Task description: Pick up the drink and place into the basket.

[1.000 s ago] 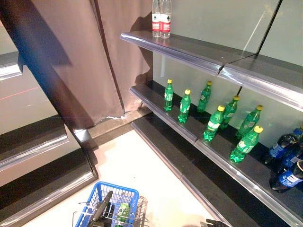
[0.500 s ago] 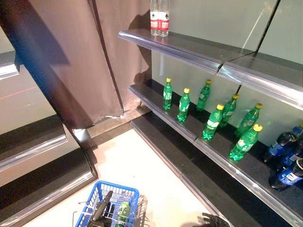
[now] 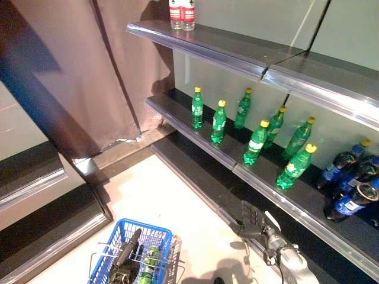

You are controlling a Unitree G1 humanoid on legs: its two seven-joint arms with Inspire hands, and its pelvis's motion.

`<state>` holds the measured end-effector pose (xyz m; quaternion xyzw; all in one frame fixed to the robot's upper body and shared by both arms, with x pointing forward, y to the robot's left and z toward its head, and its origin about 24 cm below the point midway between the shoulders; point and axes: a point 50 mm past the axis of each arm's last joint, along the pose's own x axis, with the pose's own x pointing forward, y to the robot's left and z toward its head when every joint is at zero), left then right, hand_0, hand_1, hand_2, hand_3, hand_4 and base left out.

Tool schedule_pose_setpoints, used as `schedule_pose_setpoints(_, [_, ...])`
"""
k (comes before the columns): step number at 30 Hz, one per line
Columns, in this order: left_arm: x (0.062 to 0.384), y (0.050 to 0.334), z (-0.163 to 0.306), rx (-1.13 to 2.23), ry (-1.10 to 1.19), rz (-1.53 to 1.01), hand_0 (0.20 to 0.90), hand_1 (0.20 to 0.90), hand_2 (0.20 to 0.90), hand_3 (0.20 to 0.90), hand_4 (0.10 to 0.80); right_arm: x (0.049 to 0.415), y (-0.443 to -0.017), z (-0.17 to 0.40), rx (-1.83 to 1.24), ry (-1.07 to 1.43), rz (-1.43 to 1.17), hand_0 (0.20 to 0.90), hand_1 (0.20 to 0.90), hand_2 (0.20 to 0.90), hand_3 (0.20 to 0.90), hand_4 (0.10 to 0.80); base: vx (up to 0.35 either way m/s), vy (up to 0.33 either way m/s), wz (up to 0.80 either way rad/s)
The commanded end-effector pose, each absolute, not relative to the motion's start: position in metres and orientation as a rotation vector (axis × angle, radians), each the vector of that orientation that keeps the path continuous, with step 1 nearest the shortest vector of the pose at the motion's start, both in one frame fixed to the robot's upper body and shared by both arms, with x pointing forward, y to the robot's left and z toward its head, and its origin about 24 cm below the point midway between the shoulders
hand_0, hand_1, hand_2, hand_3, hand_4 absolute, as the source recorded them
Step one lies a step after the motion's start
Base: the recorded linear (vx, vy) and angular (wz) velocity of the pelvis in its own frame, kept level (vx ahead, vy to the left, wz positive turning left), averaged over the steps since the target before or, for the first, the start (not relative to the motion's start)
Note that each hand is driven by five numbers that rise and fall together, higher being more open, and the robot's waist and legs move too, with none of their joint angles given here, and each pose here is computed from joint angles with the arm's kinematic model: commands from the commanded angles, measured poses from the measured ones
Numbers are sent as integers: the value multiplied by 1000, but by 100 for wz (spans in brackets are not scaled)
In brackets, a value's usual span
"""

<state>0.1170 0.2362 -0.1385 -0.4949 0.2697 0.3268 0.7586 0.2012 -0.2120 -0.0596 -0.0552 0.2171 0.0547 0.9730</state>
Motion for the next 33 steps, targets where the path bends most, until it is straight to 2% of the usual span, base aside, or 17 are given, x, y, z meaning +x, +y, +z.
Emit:
schedule_pose_setpoints(1, [185,262,-87,-995,282,489,300,300,300,200,100,235,-224,12,-186,64,115,900,900,900,900,800,-20,16,-19])
schedule_pose_setpoints(6, [189,256,-85,-994,293,466,300,300,300,200,100,240,-232,50,-145,-134,101,900,900,900,900,800,-6,24,-18])
schedule_pose_setpoints(13, [198,247,-84,-989,324,433,300,300,300,200,100,254,-232,78,-97,-266,91,900,900,900,900,800,12,6,-9])
schedule_pose_setpoints(21, [201,240,-85,-980,349,428,300,300,300,200,100,273,-231,86,-134,-272,-34,900,900,900,900,800,12,-7,0])
schedule_pose_setpoints(33, [191,244,-91,-984,374,458,300,300,300,200,100,273,-237,84,-146,-256,-105,900,900,900,900,800,5,-7,7])
